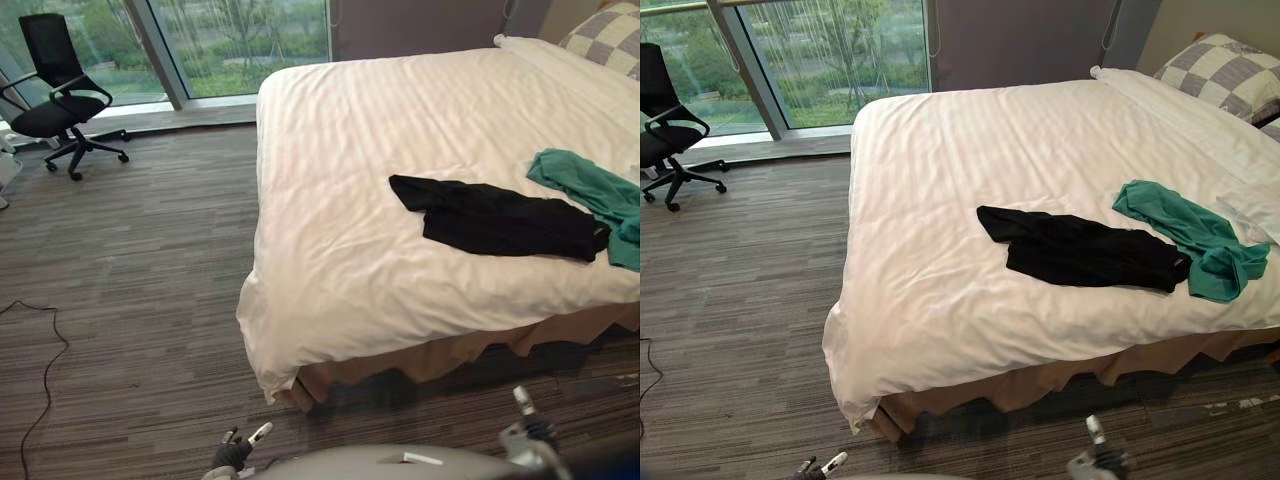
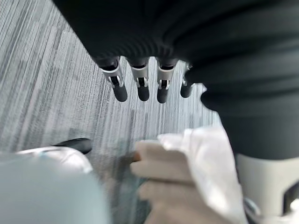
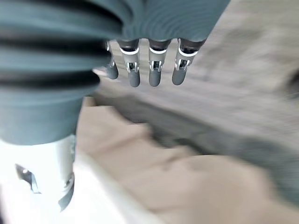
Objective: Tidy the bed and pick cloth on bed and put in laundry
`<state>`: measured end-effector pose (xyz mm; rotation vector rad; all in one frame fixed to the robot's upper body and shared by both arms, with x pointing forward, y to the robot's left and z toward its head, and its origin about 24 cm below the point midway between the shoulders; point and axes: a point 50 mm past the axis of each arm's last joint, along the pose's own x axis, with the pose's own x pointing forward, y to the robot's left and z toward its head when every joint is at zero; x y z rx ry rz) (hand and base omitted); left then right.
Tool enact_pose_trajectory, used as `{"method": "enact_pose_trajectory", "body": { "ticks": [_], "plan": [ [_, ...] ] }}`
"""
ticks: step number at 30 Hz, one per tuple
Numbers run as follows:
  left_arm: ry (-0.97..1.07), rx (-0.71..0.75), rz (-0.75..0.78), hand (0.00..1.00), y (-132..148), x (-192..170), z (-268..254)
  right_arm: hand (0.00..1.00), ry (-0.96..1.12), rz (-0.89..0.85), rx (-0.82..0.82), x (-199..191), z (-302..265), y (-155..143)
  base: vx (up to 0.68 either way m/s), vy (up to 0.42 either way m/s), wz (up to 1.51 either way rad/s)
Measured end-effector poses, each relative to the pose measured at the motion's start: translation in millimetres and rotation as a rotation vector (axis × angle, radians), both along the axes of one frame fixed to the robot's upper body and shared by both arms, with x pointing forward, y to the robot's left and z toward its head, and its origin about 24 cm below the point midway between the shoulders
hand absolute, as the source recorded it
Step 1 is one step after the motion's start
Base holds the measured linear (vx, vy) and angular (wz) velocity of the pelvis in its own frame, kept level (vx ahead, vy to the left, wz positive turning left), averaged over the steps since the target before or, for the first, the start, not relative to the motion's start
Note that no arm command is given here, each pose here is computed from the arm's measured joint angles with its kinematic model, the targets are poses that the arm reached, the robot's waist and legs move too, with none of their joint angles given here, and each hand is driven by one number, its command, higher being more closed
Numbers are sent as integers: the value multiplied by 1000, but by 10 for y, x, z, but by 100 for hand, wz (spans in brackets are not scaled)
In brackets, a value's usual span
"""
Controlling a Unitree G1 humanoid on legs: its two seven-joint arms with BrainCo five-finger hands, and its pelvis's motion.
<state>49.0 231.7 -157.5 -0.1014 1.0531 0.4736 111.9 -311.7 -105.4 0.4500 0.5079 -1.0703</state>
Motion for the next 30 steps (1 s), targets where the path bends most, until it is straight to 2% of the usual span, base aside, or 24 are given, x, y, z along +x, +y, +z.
{"method": "enact_pose_trajectory", "body": {
  "ticks": [1, 4, 7, 8, 9, 11, 14, 18, 21, 30],
  "plan": [
    [-9, 1, 9, 0, 35, -4, 11, 0, -50, -3, -71, 73, 154, -182, -40, 5, -1],
    [-13, -5, 25, 0, 85, -68, 19, 0, -172, 22, -222, 301, 525, -483, 0, 0, 0],
    [-11, -16, 41, 0, 90, -111, 17, 0, -263, 83, -327, 537, 828, -626, 8, -2, 8],
    [-15, -25, 44, 0, 90, -116, 17, 100, -311, 112, -394, 641, 1040, -758, 32, -2, 28],
    [-19, -31, 45, 0, 94, -117, 19, 100, -379, 165, -453, 719, 1279, -901, 42, -1, 29],
    [-7, -31, 43, 0, 117, -181, 20, 100, -446, 277, -527, 878, 1600, -1003, 70, 10, 24],
    [24, -12, 44, 0, 180, -337, 33, 100, -574, 473, -626, 1130, 1971, -855, 89, -18, 17],
    [17, -1, 39, 0, 174, -390, 40, 100, -683, 719, -667, 1480, 2214, -449, 44, -33, 19],
    [20, 0, 23, 0, 130, -372, 29, 100, -713, 948, -669, 1758, 2299, 4, 13, -31, 12],
    [12, -12, 32, 0, 14, -294, 1, 100, -650, 1422, -455, 2143, 1938, 1265, -33, -32, 27]
  ]
}}
